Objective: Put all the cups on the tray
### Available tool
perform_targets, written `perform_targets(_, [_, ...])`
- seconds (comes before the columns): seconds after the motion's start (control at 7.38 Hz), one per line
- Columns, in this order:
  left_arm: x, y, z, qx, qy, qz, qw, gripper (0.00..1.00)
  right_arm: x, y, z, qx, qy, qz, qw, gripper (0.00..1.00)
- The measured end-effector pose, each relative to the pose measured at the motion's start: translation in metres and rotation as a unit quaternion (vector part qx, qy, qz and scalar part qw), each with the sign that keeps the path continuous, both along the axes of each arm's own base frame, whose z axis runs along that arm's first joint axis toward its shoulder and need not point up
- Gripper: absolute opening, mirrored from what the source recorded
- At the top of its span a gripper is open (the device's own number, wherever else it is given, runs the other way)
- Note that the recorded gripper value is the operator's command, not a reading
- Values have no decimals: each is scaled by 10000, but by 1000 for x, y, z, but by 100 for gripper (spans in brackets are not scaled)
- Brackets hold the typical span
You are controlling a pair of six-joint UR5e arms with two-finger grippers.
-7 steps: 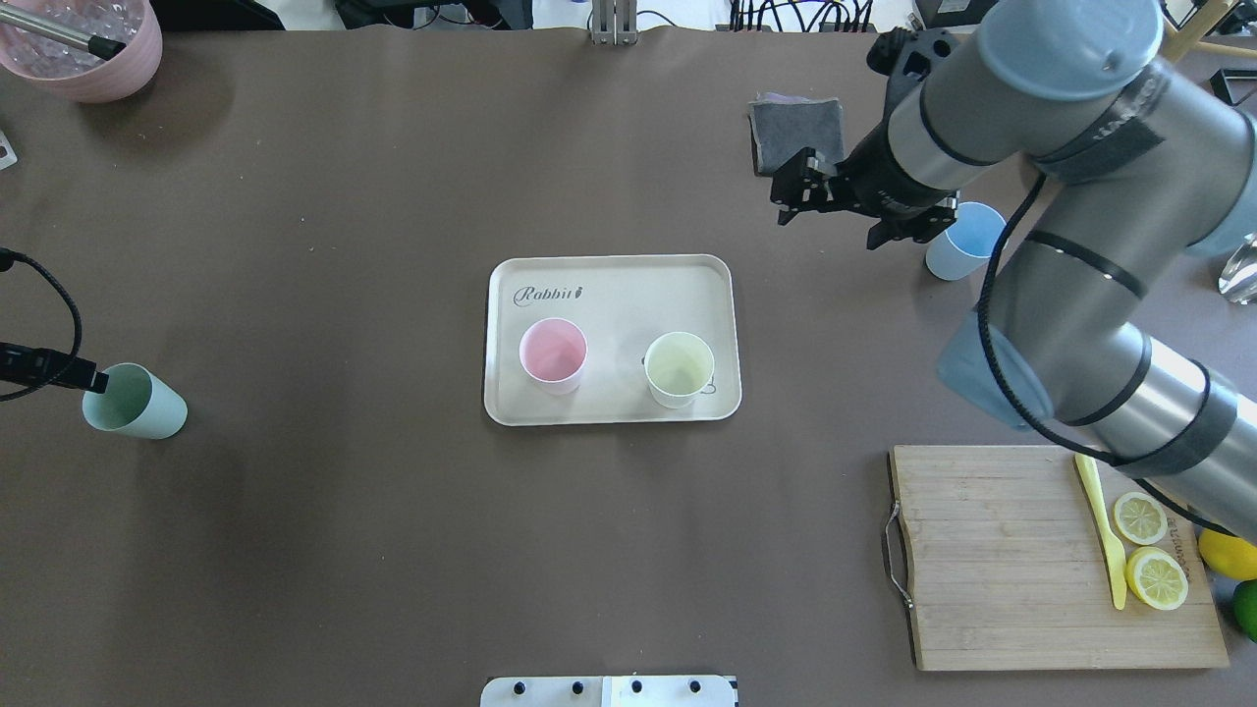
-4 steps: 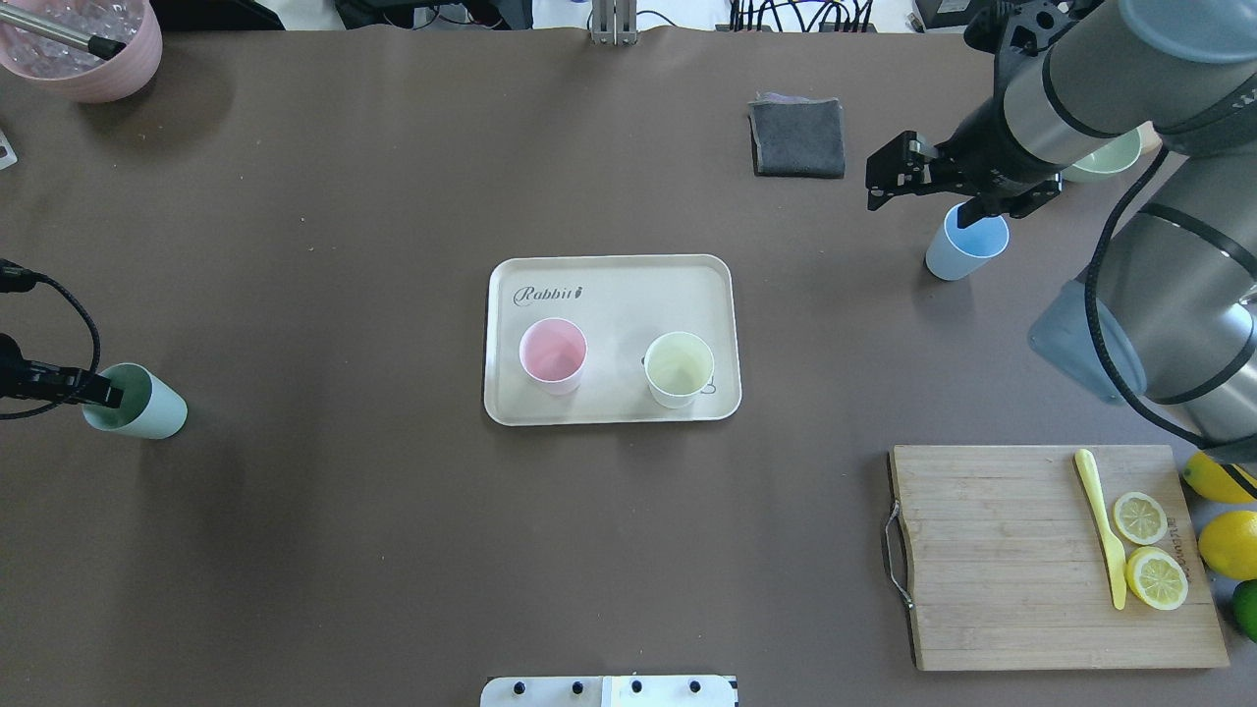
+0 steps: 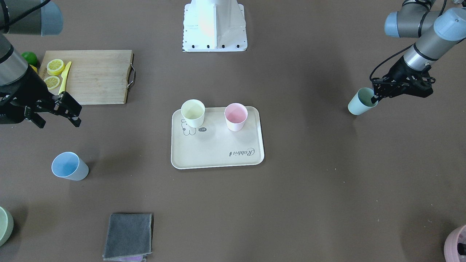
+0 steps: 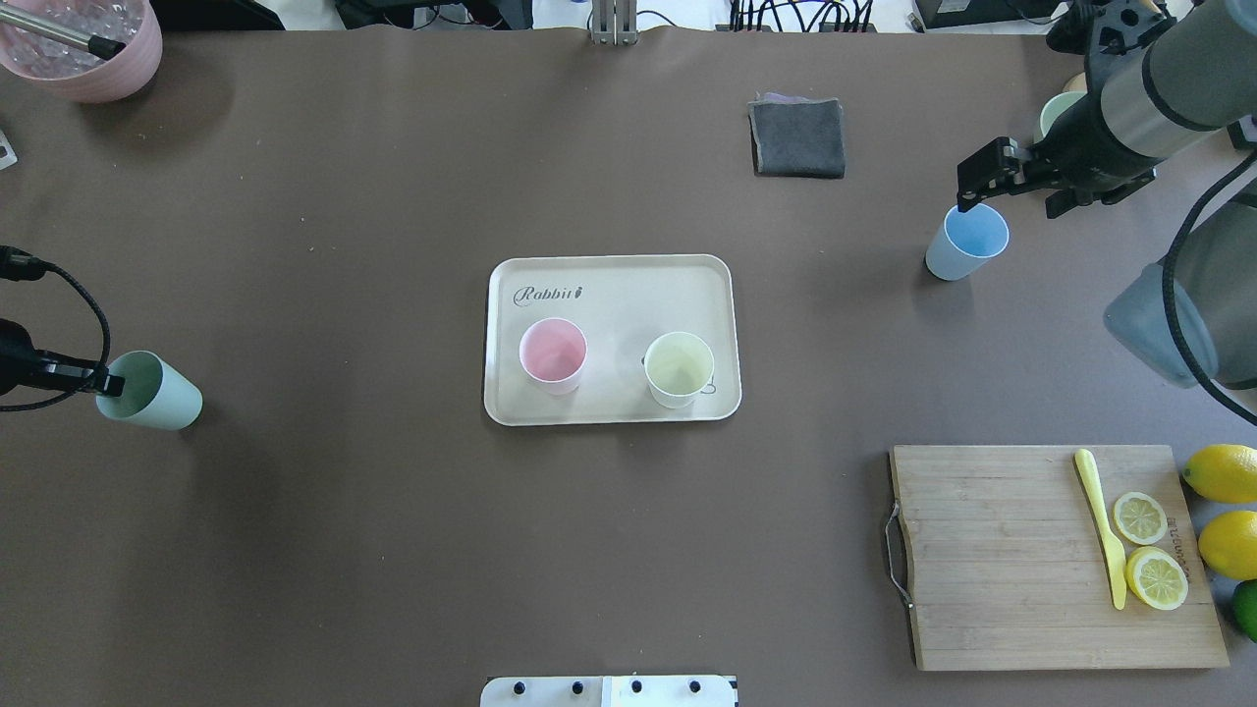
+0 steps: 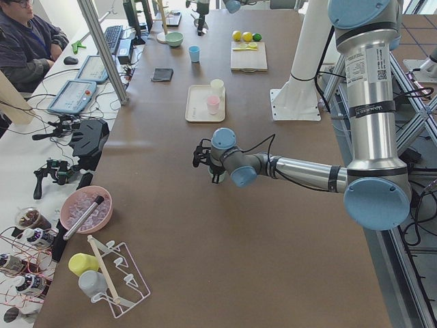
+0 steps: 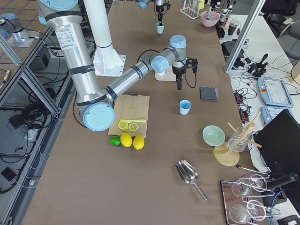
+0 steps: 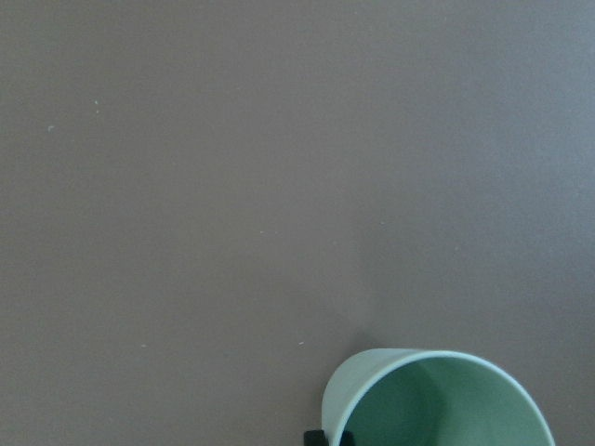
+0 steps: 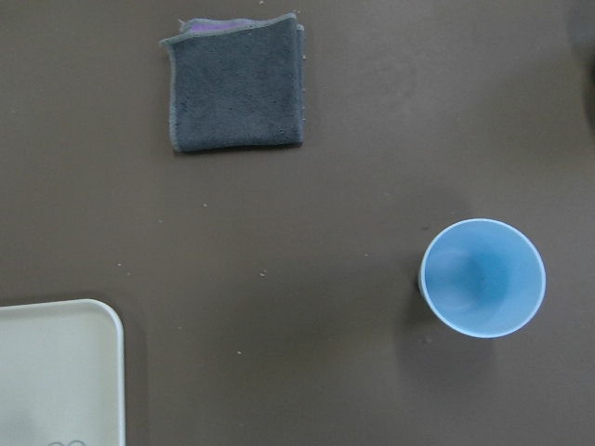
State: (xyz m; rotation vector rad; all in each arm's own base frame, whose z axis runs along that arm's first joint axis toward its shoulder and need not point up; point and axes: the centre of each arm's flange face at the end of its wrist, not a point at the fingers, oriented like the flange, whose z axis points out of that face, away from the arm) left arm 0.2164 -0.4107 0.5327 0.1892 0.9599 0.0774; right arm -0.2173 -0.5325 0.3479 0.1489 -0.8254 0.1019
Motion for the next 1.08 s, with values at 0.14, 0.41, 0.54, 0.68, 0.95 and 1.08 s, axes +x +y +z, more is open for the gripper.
perform_targets(0.14, [4, -16, -26, -4, 120, 12, 9999, 0, 7, -7, 17, -8, 111, -52, 9999, 100])
perform_targets(0.41, [29, -76, -109, -47, 173, -67, 9998, 0, 15, -23, 52, -2, 367, -239, 9990, 99])
perform_targets(0.54, [50, -109, -167, -112, 115, -81, 9998, 0, 19, -30, 65, -44, 440, -279, 9986, 98])
perform_targets(0.68, [69, -133, -216, -175, 39, -84, 9998, 0, 24, -35, 72, -83, 471, -268, 9985, 98])
perform_targets(0.95, [125, -160, -273, -247, -82, -104, 9996, 0, 36, -44, 85, -119, 518, -283, 9982, 95])
perform_targets(1.08, [159, -162, -294, -278, -125, -143, 9994, 0, 39, -48, 91, -166, 521, -292, 9981, 95])
